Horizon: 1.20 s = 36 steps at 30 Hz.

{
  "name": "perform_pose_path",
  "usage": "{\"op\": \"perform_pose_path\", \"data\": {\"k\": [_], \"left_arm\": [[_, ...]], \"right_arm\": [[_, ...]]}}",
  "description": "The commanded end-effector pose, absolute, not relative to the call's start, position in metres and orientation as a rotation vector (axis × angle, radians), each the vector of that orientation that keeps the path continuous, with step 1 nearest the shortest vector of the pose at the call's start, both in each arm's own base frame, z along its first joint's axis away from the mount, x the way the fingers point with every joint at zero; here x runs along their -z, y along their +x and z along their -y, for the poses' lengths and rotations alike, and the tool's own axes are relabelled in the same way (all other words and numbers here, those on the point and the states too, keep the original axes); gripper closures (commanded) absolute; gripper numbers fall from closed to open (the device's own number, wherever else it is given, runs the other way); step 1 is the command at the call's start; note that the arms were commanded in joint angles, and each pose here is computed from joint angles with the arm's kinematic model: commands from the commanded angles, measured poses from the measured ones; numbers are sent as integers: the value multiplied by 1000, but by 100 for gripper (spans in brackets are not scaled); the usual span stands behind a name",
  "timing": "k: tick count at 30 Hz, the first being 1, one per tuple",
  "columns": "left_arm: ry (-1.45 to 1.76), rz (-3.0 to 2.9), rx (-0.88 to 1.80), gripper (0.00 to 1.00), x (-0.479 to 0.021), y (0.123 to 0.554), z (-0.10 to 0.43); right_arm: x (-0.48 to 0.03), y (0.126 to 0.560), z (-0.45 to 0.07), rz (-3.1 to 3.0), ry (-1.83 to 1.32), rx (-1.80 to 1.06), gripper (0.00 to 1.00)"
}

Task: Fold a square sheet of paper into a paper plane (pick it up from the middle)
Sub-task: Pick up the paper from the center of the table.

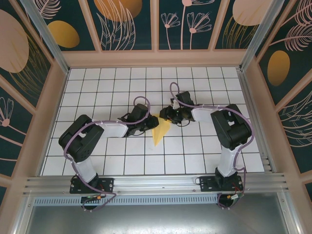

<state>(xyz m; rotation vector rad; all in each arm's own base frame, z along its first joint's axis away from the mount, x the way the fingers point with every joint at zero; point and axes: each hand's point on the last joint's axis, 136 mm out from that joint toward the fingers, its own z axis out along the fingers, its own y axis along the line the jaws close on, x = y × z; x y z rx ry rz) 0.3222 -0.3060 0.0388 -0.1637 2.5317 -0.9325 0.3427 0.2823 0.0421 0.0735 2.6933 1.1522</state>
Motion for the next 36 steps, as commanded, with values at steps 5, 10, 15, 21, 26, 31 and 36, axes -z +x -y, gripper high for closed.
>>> {"op": "perform_pose_path", "data": {"k": [5,10,15,21,26,31,36], "left_arm": [[-230,-2525,820,90,-35,331,289],[-248,-2517,797,93,-37,329,282],[-254,-2520,796,93,-35,328,281],[-251,-2520,795,94,-35,327,281],[-250,-2523,793,93,-35,326,280],[-248,-2516,794,90,-38,327,280],[-259,-2509,788,81,-43,328,277]], "right_arm": [[-52,336,-281,-2683,41,-1192,53],[-50,332,-287,-2694,0,-1217,52],[-46,327,-296,-2714,-45,-1229,53],[-42,325,-304,-2724,-78,-1247,57],[-39,322,-309,-2733,-112,-1256,60],[-34,320,-313,-2748,-130,-1260,65],[-36,320,-317,-2731,-155,-1287,79]]}}
